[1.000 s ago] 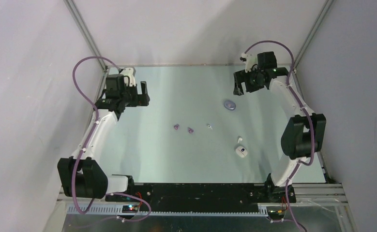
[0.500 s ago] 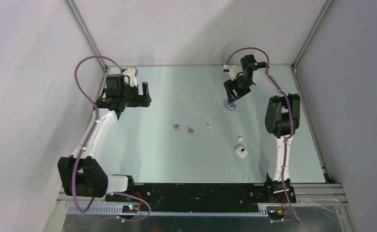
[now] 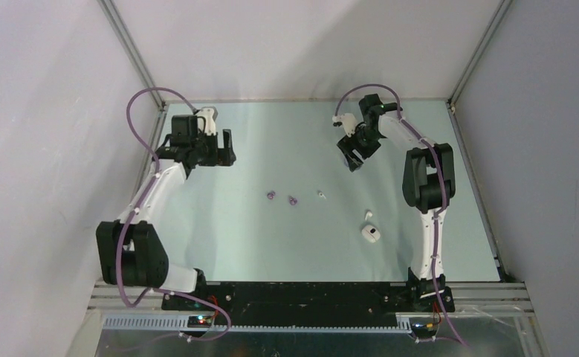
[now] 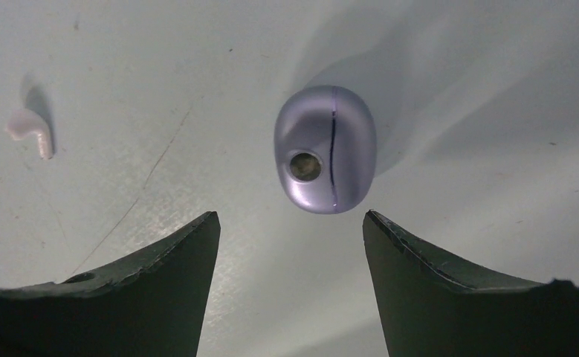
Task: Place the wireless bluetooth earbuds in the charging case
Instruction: Pick up the charging case at the center of the board.
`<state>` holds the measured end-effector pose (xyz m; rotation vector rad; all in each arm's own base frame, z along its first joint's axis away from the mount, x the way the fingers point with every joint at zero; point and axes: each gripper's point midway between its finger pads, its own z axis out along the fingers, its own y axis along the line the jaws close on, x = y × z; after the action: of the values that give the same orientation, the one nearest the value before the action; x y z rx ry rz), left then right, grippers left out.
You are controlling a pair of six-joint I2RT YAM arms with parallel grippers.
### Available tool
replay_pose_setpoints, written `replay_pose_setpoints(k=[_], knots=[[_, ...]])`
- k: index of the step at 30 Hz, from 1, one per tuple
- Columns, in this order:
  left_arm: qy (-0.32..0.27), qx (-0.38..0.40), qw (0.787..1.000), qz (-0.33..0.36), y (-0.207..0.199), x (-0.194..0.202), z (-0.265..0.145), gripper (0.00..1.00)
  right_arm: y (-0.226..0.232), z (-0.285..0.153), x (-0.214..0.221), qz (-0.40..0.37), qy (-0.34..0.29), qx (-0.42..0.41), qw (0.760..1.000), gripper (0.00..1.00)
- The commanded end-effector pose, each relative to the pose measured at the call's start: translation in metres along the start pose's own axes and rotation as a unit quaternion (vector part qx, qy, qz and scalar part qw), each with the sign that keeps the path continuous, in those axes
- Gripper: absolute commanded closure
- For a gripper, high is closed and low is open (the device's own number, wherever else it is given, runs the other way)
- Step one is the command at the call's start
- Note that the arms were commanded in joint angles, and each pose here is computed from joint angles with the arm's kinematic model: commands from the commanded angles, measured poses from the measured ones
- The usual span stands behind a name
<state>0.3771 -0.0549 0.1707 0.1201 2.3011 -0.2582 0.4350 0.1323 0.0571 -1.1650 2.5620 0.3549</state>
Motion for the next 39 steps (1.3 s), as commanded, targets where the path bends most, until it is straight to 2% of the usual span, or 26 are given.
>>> replay_pose_setpoints(k=[1,8,22,24,26,29,32,35,39], knots=[[0.005,-0.014,1.000,-0.007,0.007,0.005,0.020,0.07,-0.018,0.004,-0.011,-0.029,-0.014,0.033,0.999,0.24],[0.018,-0.018,1.000,-0.008,0.009,0.014,0.037,0.07,-0.022,0.016,-0.009,-0.036,-0.010,0.034,0.999,0.25],[0.025,-0.006,1.000,0.009,-0.002,0.017,0.036,0.07,-0.026,0.039,-0.005,-0.041,0.008,0.034,0.999,0.28],[0.025,-0.005,1.000,0.011,-0.004,0.017,0.036,0.07,-0.027,0.040,-0.006,-0.043,0.011,0.040,0.998,0.31],[0.022,-0.003,1.000,0.012,-0.005,0.014,0.035,0.07,-0.027,0.040,-0.005,-0.047,0.013,0.040,0.998,0.38],[0.013,0.003,1.000,0.014,-0.011,0.004,0.034,0.07,-0.026,0.032,-0.009,-0.059,0.013,0.050,0.997,0.54],[0.000,0.019,1.000,0.011,-0.023,-0.013,0.033,0.07,-0.019,0.003,-0.025,-0.086,-0.015,0.070,0.994,0.64],[-0.024,0.051,0.998,0.032,-0.043,-0.044,0.027,0.08,-0.001,-0.031,-0.055,-0.140,-0.085,0.093,0.982,0.68],[-0.065,0.093,0.988,0.105,-0.072,-0.083,0.009,0.08,0.033,-0.092,-0.097,-0.223,-0.206,0.150,0.941,0.70]])
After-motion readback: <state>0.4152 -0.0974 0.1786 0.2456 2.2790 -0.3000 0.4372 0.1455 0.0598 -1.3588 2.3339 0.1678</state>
